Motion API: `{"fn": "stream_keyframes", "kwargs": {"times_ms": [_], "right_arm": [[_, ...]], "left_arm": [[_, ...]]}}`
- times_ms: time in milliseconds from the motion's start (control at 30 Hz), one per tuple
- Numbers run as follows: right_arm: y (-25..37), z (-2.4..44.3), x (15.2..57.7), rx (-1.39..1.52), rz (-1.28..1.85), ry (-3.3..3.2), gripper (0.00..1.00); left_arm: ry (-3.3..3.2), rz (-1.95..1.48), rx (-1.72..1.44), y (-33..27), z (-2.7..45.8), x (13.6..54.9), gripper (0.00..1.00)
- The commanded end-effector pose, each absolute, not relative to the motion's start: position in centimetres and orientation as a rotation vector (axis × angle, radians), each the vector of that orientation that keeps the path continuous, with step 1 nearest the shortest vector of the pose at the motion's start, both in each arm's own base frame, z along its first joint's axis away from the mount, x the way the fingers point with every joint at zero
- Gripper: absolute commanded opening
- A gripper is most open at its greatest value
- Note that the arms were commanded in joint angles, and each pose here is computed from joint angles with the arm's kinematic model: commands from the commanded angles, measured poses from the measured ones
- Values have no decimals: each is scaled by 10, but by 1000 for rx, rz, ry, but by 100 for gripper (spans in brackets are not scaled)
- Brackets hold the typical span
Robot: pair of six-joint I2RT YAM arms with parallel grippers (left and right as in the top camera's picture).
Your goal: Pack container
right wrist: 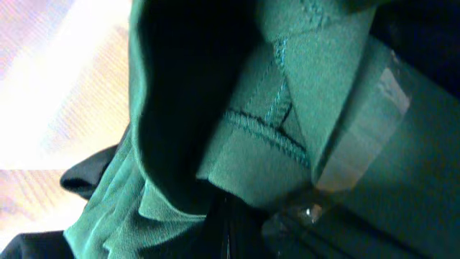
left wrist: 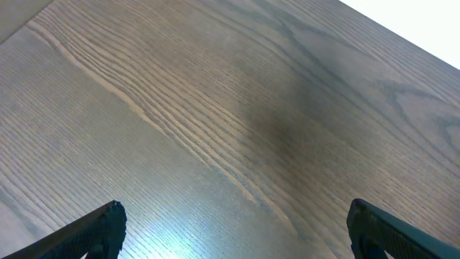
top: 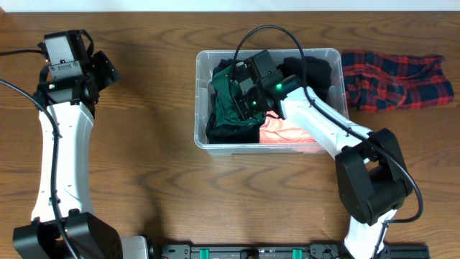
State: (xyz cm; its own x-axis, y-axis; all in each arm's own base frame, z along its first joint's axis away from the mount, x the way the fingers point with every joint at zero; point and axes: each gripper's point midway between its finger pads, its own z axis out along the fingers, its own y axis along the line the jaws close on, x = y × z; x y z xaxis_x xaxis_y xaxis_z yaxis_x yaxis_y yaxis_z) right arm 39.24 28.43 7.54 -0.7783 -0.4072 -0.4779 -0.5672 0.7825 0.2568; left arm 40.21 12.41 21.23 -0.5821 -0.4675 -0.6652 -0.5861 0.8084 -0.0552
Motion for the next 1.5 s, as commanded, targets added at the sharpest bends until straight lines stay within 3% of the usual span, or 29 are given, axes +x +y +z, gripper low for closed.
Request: {"fn": "stream_keyframes", "kwargs": {"times_ms": [0, 200, 433, 567, 867, 967, 1067, 1233, 1367, 1467], "right_arm": [[285, 108, 400, -722, 570, 2503, 1], [296, 159, 416, -711, 599, 2323, 1], [318, 163, 425, -733, 623, 2231, 1], [329, 144, 426, -754, 629, 2241, 1], [336, 51, 409, -816, 606, 2443, 1], [334, 46, 409, -813, 602, 2459, 3], [333, 71, 414, -798, 609, 2410, 7], [318, 154, 427, -733, 619, 2255, 16], [273, 221, 438, -616, 552, 2164, 21], [218, 252, 445, -484, 433, 2161, 30]], "left_arm": [[2288, 237, -778, 127, 215, 400, 98], [2287, 237, -778, 127, 215, 400, 98], [2288, 237, -778, 127, 215, 400, 98], [2288, 237, -778, 127, 215, 400, 98], [2287, 237, -778, 127, 215, 400, 98], [2288, 237, -778, 127, 215, 400, 98], [2287, 237, -778, 127, 215, 400, 98], [2287, 237, -778, 127, 215, 400, 98], [2288, 237, -778, 127, 215, 400, 98], [2288, 237, -778, 127, 215, 400, 98]]}}
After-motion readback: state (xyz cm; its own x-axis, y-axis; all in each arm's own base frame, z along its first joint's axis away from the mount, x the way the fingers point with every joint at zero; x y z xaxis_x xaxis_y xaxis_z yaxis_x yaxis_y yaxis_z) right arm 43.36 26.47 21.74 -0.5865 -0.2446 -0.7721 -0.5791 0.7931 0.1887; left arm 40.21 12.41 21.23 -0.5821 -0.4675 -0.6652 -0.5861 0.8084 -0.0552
